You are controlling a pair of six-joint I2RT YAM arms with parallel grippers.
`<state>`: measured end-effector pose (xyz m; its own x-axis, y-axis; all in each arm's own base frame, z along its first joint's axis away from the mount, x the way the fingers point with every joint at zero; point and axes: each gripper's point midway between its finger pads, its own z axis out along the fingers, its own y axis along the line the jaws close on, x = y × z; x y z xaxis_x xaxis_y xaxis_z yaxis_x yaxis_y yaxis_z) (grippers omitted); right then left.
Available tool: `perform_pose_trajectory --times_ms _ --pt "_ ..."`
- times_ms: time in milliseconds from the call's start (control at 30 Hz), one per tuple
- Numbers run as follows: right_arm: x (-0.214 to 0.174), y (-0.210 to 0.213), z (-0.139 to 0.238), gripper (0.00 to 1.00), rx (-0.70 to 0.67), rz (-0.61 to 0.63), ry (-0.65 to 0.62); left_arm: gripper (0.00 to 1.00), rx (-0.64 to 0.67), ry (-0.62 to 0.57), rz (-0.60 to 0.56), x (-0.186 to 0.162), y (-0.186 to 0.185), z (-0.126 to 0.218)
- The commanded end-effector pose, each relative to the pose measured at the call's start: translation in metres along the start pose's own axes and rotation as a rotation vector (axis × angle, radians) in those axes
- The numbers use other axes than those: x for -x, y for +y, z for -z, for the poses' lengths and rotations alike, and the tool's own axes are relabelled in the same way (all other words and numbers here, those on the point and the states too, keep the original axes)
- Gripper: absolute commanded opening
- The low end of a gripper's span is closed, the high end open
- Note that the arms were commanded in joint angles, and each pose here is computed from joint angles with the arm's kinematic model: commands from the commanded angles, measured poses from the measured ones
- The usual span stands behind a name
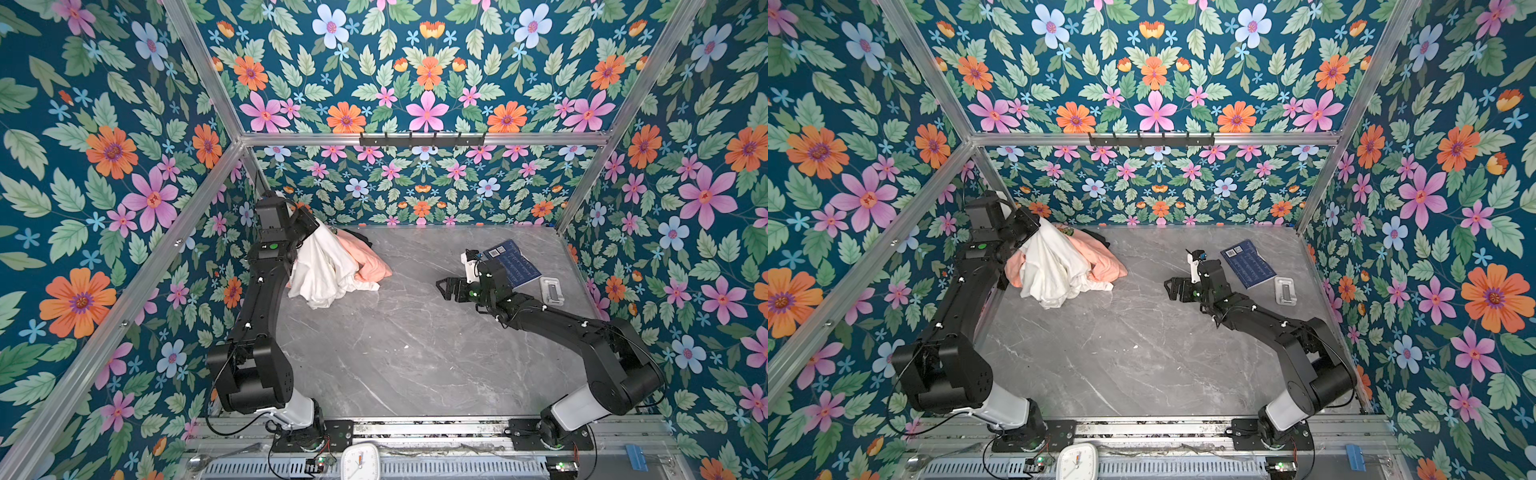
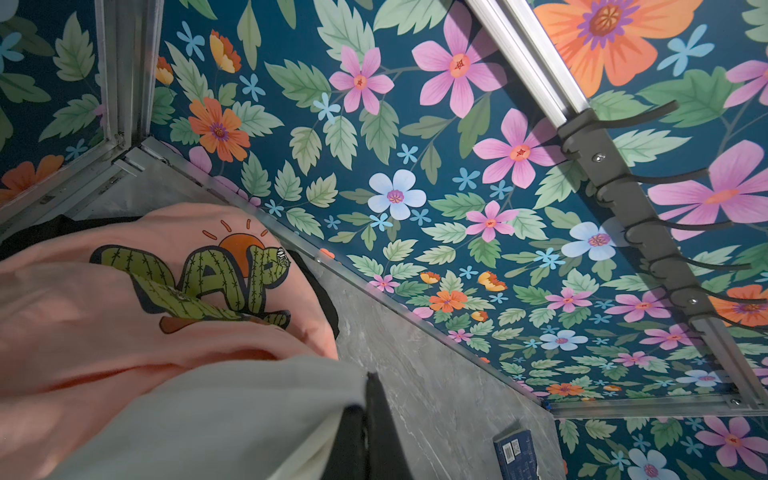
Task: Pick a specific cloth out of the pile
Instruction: 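Raise the white cloth higher with the left gripper, pulling it free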
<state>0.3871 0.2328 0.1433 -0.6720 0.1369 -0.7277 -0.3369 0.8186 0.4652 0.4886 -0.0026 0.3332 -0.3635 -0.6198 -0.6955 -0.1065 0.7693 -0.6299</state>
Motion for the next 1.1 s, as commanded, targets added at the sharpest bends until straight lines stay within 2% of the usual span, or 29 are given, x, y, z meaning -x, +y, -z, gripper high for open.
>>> perform_pose_trajectory --times_ms 0,500,1067 --pt "0.005 0.003 0.002 0.99 0.006 0.007 -0.021 0.00 -0.051 -0.056 -0.022 0.016 -0.014 0.003" --pt "0.007 0.007 0.002 0.99 0.012 0.014 -0.020 0.00 -0.073 -0.104 -0.039 0.033 -0.025 0.005" --pt "0.015 0.012 0.006 0.99 0.013 0.032 -0.030 0.00 -0.075 -0.112 -0.037 0.045 -0.028 -0.019"
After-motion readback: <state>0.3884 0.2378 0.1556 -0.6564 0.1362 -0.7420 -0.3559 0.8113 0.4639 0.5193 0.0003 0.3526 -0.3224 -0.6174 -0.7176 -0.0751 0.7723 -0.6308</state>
